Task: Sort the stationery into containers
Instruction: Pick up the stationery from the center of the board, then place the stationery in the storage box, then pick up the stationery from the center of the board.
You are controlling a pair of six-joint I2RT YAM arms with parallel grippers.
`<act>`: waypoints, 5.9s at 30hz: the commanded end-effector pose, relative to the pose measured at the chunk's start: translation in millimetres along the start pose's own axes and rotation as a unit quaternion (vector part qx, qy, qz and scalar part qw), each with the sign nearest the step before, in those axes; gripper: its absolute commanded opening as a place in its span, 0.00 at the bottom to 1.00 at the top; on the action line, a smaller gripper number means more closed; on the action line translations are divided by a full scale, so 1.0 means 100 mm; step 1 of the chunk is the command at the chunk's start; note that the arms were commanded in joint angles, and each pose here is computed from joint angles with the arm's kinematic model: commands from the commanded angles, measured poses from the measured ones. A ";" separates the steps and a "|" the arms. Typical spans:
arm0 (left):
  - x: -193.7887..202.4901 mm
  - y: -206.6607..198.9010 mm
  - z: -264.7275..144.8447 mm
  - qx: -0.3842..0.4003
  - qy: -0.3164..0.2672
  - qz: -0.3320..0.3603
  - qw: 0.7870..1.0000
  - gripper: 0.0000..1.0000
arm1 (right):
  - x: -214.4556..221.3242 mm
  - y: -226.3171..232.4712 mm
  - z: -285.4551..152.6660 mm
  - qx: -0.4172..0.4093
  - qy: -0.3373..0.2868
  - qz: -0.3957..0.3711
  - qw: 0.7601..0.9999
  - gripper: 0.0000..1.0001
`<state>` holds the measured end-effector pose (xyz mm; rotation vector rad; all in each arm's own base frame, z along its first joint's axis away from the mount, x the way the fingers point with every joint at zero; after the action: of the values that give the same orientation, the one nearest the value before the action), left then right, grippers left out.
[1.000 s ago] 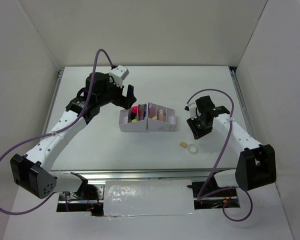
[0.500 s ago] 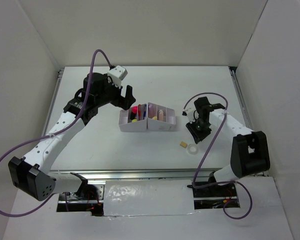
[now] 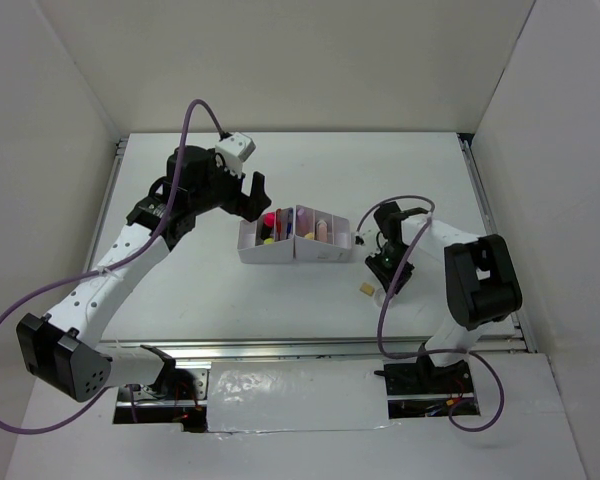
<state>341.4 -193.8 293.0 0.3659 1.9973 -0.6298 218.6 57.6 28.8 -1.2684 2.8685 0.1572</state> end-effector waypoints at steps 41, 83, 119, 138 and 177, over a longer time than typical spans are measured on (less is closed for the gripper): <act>1.58 -1.98 -0.25 0.368 -0.068 0.695 0.614 0.77 | -0.77 1.74 -1.35 -0.251 -0.162 -0.152 0.942 0.00; 1.96 -2.14 -0.68 0.441 -0.006 0.575 0.690 0.00 | -1.02 0.94 -2.05 -0.135 -0.285 -0.114 0.942 0.67; 0.93 0.74 0.33 -0.189 0.081 -0.213 0.955 0.01 | -0.56 0.33 -0.85 0.034 -0.222 0.083 0.971 0.65; 1.29 0.85 0.58 -0.198 0.153 -0.215 0.944 0.52 | -0.54 0.22 -0.62 0.074 -0.169 0.166 0.969 0.70; 0.47 0.69 0.50 -0.143 0.045 -0.209 0.966 0.92 | -0.56 0.24 0.13 0.019 -0.002 0.339 0.941 0.61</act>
<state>382.5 -163.0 180.8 -0.2443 2.3296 -0.5241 229.3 114.6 19.1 -0.2507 3.1480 0.0907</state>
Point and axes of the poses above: each gripper's point midway between its finger pads, its own z axis out along the fingers, its own y axis along the line the jaws close on, x = y × z, the point moved 1 cm from there along -z, back along the fingers, and after that the axes turned 12 degrees about -z, right-handed, at the moved point
